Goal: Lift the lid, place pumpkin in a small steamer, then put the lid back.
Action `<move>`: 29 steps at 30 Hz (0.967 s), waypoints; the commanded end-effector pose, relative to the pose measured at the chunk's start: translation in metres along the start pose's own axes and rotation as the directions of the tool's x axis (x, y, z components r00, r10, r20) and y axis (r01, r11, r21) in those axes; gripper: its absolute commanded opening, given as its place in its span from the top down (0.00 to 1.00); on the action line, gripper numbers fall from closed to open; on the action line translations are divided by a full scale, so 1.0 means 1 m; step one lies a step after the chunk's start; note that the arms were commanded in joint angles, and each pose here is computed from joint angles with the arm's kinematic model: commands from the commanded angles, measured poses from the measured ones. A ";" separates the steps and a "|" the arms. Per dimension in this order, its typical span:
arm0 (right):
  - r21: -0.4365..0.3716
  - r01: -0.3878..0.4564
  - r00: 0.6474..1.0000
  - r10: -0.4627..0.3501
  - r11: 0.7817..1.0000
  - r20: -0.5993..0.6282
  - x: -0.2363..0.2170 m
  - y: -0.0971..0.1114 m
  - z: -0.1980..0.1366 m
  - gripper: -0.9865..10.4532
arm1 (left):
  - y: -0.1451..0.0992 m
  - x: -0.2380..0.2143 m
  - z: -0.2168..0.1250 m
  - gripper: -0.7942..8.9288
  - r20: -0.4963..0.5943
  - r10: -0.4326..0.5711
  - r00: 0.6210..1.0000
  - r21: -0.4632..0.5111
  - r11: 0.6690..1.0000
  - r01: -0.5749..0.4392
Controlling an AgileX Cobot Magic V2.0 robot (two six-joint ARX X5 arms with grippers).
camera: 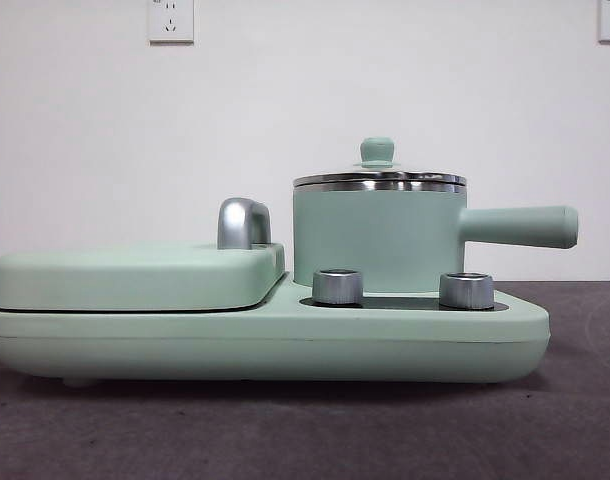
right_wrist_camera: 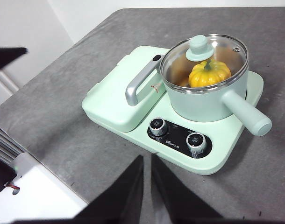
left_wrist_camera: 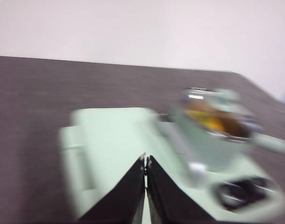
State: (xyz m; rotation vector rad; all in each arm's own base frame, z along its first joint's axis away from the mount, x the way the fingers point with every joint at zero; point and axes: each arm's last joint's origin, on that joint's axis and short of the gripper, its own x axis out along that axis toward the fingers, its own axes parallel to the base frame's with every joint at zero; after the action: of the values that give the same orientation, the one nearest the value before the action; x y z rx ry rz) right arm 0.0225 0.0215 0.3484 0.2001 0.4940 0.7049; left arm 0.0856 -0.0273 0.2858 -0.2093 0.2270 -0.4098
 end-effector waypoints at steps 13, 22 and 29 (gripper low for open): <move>-0.014 -0.010 1.000 0.010 1.000 0.013 -0.001 0.001 0.003 0.89 | 0.054 0.021 -0.110 0.91 0.125 0.271 0.954 0.001 0.962 -0.273; -0.014 -0.009 1.000 0.009 1.000 0.013 -0.001 0.001 0.003 0.89 | 0.058 0.023 -0.124 0.91 0.070 0.301 0.951 0.019 0.953 -0.303; -0.014 -0.009 1.000 0.010 1.000 0.013 -0.001 0.001 0.003 0.89 | 0.058 0.023 -0.123 0.91 0.074 0.303 0.950 0.048 0.950 -0.307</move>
State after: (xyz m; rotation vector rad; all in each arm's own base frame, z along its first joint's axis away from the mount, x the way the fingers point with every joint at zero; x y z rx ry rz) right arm 0.0225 0.0215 0.3484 0.2001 0.4940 0.7049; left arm 0.0947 -0.0045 0.1572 -0.1384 0.1557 -0.1069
